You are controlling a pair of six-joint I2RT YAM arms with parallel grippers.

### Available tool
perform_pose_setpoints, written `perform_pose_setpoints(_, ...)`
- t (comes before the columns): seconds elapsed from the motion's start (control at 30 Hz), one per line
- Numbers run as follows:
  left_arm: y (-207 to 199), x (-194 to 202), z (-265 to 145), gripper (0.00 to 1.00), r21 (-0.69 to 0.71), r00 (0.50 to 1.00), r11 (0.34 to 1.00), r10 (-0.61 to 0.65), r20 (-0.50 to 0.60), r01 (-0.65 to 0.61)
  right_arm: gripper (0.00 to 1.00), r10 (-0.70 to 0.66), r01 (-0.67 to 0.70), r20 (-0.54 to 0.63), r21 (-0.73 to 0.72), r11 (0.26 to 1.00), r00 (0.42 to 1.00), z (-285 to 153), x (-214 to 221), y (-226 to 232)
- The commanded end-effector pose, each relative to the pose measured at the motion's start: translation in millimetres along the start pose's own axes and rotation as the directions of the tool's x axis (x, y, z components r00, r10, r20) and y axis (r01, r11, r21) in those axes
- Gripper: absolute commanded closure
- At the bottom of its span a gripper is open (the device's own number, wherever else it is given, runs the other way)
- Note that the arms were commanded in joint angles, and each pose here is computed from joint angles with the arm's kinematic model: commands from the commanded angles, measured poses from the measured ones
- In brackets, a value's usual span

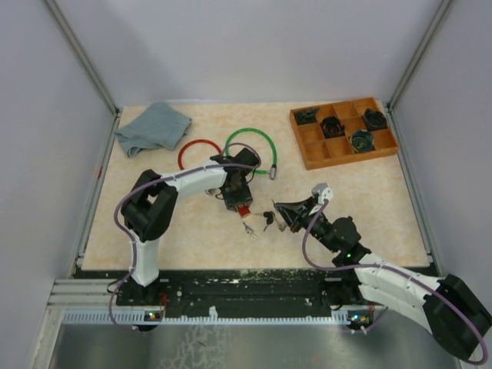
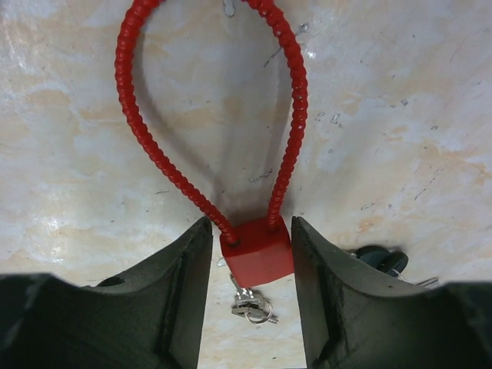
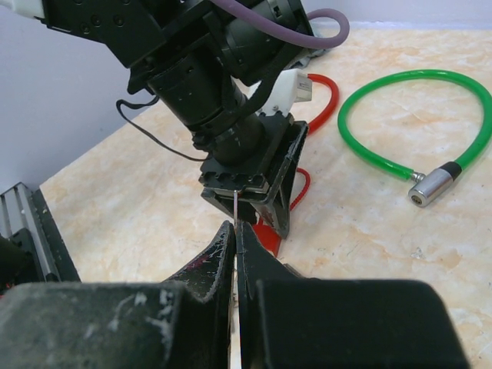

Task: Unlock with the key
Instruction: Pick up the lock from the center of the board.

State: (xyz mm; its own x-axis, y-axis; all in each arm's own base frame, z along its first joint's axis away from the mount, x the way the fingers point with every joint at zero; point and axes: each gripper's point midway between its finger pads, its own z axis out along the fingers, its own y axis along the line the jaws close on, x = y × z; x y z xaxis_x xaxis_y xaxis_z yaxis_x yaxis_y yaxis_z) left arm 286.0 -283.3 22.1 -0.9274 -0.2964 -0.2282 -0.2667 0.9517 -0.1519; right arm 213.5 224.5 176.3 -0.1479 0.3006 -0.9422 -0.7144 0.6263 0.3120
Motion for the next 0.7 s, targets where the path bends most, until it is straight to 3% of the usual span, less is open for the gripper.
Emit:
perform_pose_setpoints(0.0,2,5,4,0.49,-0.059,1.000,0.998,0.004,-0.024,-0.005,1.00,-0.014,0.014,0.040,-0.012,1.000,0.999,1,-10,1)
perform_pose_setpoints(0.1,8,7,4,0.54,-0.083,1.000,0.996,0.011,-0.022,-0.013,1.00,-0.015,0.015,0.038,-0.012,1.000,0.999,1,-9,1)
perform_pose_setpoints(0.2,14,7,2,0.65,-0.100,1.000,0.995,0.023,-0.018,-0.025,1.00,-0.015,0.016,0.029,-0.026,1.000,0.999,2,-9,4)
perform_pose_setpoints(0.27,18,6,-2,0.78,-0.112,1.000,0.993,0.022,-0.015,-0.023,1.00,-0.011,0.012,0.014,-0.045,0.999,1.000,4,-7,8)
perform_pose_setpoints(0.33,19,5,-7,0.98,-0.104,1.000,0.994,0.018,-0.008,-0.019,1.00,-0.005,0.005,0.007,-0.062,0.998,1.000,6,-7,11)
perform_pose_setpoints(0.67,-3,-8,-49,1.00,0.150,0.997,0.988,-0.039,0.067,0.028,1.00,0.024,-0.027,-0.028,-0.124,0.992,0.999,17,-6,29)
